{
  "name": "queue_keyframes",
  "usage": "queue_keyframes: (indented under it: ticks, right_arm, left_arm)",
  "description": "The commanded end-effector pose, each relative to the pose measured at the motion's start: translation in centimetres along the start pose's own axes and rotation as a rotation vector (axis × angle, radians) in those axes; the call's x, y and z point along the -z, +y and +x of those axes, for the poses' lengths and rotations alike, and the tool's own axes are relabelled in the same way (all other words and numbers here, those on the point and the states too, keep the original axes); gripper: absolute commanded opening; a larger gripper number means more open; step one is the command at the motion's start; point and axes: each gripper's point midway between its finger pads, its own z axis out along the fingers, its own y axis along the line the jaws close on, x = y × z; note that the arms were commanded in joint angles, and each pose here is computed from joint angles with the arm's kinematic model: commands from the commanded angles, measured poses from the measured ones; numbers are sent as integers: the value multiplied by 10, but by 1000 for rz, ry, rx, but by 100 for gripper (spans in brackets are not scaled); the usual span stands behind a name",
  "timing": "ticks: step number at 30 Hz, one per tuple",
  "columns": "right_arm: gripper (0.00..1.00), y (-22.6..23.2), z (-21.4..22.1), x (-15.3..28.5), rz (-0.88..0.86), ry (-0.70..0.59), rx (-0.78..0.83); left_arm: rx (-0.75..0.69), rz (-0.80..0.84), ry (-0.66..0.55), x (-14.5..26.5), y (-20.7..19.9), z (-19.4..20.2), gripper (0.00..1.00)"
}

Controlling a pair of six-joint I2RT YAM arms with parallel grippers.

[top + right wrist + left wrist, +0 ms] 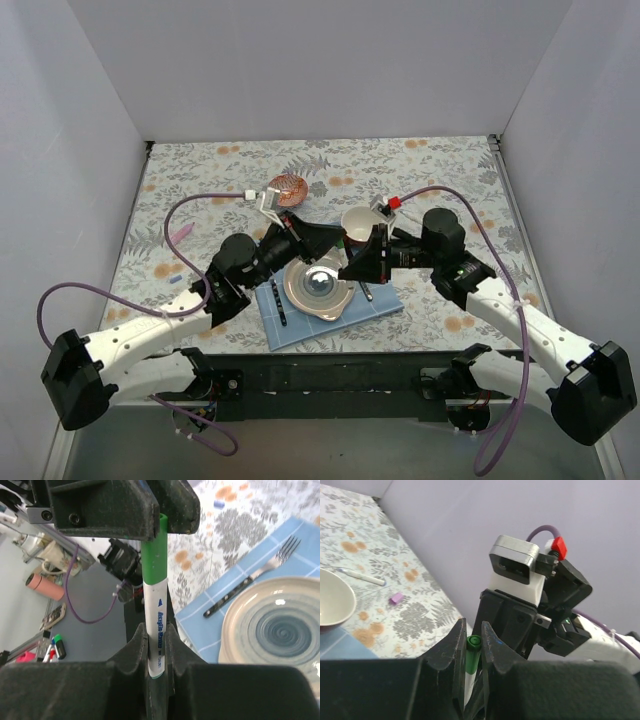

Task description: Insert the pens into the pen caps

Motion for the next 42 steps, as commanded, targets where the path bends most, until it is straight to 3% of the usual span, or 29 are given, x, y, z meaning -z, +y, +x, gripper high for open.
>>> queue_keyframes:
  ticks: [1,2,3,7,9,14,16,20,22,24,26,30,35,42]
  right_arm:
    - [1,-4,-74,11,74,-300,165]
    - [1,-4,-69,13,74,-296,162]
    - [1,0,-67,16,74,-299,165]
    - [1,-17,-51,21,174,-269,138]
    - [1,-30,-41,26,254,-240,86]
    - [1,-89,-29,60,650,-226,9]
    - [1,-116,-22,88,891,-160,-50]
    - [1,-152,-13,128,1210,-51,-91]
    - [1,-168,-5,149,1349,22,-95]
    - [1,-186,13,157,1438,103,-146]
    - [1,-196,33,153,1430,129,-155]
    - [1,-210,63,149,1388,155,-187]
    - [6,-228,95,149,1389,303,-236]
    - [18,-245,117,153,1436,420,-258]
  left_arm:
    - [-104,-80,422,21,1,60,3]
    - [-130,-87,391,9,-7,43,32]
    - [-156,-111,400,8,-5,40,44]
    - [-236,-101,351,-9,-20,15,56]
    - [-275,-120,296,-15,-24,-3,68]
    - [-423,-287,108,-14,-3,-51,81]
    - [-494,-431,15,-5,20,-75,96]
    - [-626,-671,-55,15,85,-112,98]
    - [-476,-706,52,19,122,-100,98]
    - [-358,-787,69,39,160,-112,98]
    - [-345,-825,111,53,183,-100,98]
    - [-398,-844,54,71,193,-98,98]
    - [-429,-831,29,75,188,-103,98]
    - [-424,-790,7,75,175,-107,98]
